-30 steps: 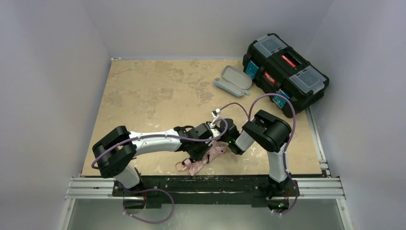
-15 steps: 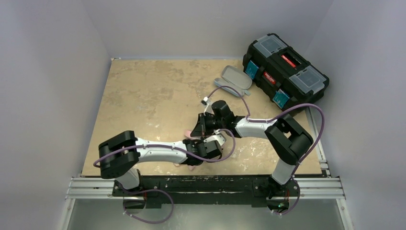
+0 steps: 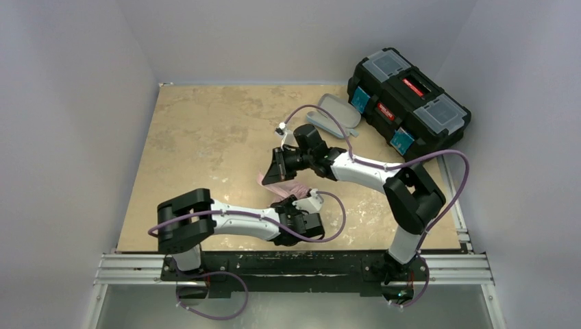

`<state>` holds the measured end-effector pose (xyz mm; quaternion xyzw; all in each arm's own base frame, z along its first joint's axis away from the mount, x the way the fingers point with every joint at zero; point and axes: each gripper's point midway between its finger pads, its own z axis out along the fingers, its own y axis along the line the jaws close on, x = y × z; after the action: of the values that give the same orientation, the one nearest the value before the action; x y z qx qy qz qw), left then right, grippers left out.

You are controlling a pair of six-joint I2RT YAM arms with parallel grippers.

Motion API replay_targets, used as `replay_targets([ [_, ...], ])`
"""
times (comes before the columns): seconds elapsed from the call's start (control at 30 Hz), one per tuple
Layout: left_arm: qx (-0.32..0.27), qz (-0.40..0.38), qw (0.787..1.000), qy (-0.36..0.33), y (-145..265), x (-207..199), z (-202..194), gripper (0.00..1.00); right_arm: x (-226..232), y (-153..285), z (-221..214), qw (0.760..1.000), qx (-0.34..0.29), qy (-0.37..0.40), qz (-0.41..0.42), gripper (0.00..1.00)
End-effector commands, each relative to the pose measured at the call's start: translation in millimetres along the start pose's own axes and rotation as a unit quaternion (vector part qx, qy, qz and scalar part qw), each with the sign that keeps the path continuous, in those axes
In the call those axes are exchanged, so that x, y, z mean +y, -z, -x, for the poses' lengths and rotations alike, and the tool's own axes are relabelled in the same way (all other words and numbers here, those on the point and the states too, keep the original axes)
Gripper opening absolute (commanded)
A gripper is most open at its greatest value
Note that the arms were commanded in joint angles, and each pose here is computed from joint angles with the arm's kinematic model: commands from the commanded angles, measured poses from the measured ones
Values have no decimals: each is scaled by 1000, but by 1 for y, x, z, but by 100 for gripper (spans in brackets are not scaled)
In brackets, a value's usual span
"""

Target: Put away the umbrella

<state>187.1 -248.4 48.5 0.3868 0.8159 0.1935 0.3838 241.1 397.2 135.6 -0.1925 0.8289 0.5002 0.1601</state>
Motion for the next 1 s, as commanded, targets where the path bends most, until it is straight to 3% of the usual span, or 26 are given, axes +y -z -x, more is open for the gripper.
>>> replay_targets([
  [0.0, -36, 74, 996, 20, 8, 11, 32, 0, 21, -1, 17, 1000, -2, 8, 30, 0],
  [0.23, -18, 155, 988, -15, 5, 10, 26, 0, 9, -9, 4, 999, 20, -36, 25, 0],
  [0.53, 23, 142, 986, -79, 0, -41, 3, 0, -129, -18, -64, 984, 36, -132, -115, 0],
  [0.7, 45, 120, 987, -96, -2, -63, -10, 1, -174, -13, -116, 975, 44, -151, -158, 0],
  [0.97, 65, 68, 991, -96, 5, -73, -22, 40, -193, -1, -150, 972, -4, -169, -164, 0],
])
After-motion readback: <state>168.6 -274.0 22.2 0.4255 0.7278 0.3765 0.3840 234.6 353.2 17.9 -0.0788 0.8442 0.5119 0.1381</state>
